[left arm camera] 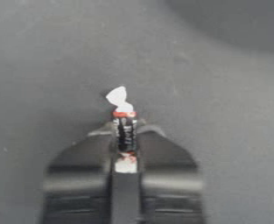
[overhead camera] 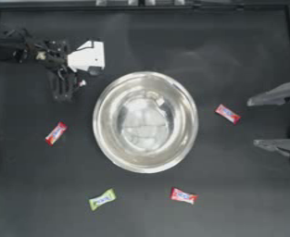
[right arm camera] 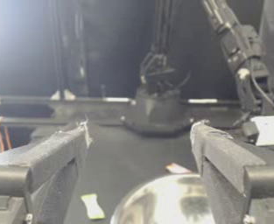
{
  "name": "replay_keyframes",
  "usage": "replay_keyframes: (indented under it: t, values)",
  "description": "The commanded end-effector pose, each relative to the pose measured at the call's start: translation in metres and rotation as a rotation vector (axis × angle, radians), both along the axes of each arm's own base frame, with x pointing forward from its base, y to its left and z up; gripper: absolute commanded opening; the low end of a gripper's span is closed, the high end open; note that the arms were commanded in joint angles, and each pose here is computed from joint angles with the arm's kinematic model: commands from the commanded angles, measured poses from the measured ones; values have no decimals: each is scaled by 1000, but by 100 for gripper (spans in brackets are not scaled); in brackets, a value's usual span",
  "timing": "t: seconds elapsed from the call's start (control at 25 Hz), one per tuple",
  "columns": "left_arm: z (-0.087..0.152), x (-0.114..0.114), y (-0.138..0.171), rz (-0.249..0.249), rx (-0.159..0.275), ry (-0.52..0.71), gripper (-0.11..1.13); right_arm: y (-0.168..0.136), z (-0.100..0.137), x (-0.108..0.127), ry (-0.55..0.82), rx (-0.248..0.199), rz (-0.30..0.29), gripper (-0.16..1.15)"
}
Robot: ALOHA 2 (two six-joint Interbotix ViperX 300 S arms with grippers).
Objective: Put candies in bowl
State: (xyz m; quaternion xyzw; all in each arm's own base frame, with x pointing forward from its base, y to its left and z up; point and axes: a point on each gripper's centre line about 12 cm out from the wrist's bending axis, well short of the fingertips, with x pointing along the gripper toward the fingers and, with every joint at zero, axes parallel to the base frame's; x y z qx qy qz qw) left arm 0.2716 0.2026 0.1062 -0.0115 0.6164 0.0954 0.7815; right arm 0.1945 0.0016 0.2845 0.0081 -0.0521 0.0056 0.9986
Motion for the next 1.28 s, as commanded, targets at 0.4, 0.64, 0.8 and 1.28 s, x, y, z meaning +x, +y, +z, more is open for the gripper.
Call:
replay_keyframes:
  t: [0.4, 0.64, 0.8, 1.28]
  values:
    - [54, 1, 1, 7, 85, -119, 19, 0, 2, -2, -15, 9, 0, 99]
    - [120, 0, -15, 6, 174, -314, 19, 0, 2, -2, -15, 8, 0, 99]
    - [153, 9, -37, -19, 203, -469, 19, 0, 2, -2, -15, 8, 0, 99]
    - [170, 71, -91, -104, 89, -665, 19, 0, 2, -2, -14, 18, -2, 99]
